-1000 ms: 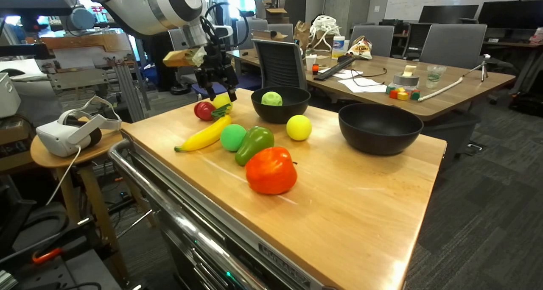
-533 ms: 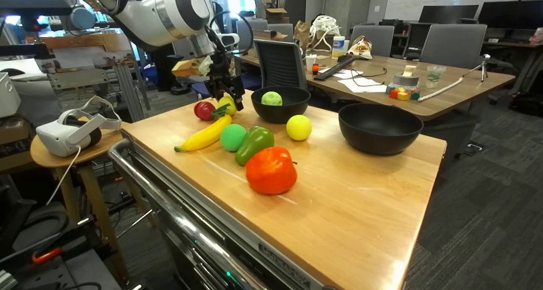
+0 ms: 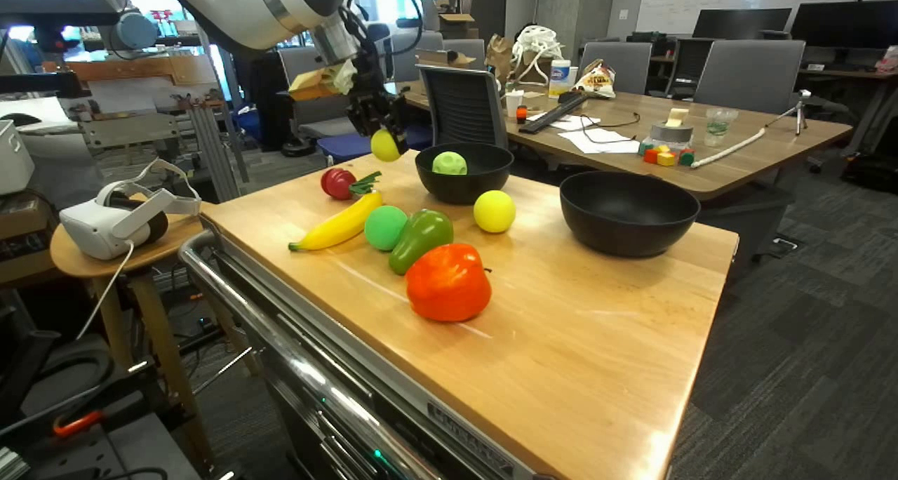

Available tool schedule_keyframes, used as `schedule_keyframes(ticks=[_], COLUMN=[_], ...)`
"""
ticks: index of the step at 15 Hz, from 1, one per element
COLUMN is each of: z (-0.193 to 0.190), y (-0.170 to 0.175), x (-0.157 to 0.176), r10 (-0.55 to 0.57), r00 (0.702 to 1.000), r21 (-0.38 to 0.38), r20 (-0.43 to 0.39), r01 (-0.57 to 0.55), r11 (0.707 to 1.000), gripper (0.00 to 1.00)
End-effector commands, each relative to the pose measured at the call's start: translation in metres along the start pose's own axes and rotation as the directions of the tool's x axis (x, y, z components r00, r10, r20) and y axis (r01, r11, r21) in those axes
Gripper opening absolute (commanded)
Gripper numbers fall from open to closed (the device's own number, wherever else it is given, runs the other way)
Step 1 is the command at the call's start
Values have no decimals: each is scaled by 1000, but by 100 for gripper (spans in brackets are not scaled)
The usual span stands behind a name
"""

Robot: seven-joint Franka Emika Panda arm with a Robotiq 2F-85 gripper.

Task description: Place the fruits and vegetables inside the two black bowls

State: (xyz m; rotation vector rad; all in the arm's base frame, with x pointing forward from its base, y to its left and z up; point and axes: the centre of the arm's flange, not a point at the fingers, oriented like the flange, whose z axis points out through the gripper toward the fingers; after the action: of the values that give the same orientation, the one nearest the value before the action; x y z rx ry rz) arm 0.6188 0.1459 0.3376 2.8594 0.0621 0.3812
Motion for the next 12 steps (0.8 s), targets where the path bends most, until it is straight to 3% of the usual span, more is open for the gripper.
schedule_keyframes(ticks=[1,4,12], z=[-59,-59,-2], y=[34,67,101], x=[26,46,41], r10=[-50,-34,41], r00=[990,989,998], r21=[-109,-154,-137], r20=[-130,-145,-50], r01=[36,11,-47], r11=[993,988,989], gripper=[25,25,25])
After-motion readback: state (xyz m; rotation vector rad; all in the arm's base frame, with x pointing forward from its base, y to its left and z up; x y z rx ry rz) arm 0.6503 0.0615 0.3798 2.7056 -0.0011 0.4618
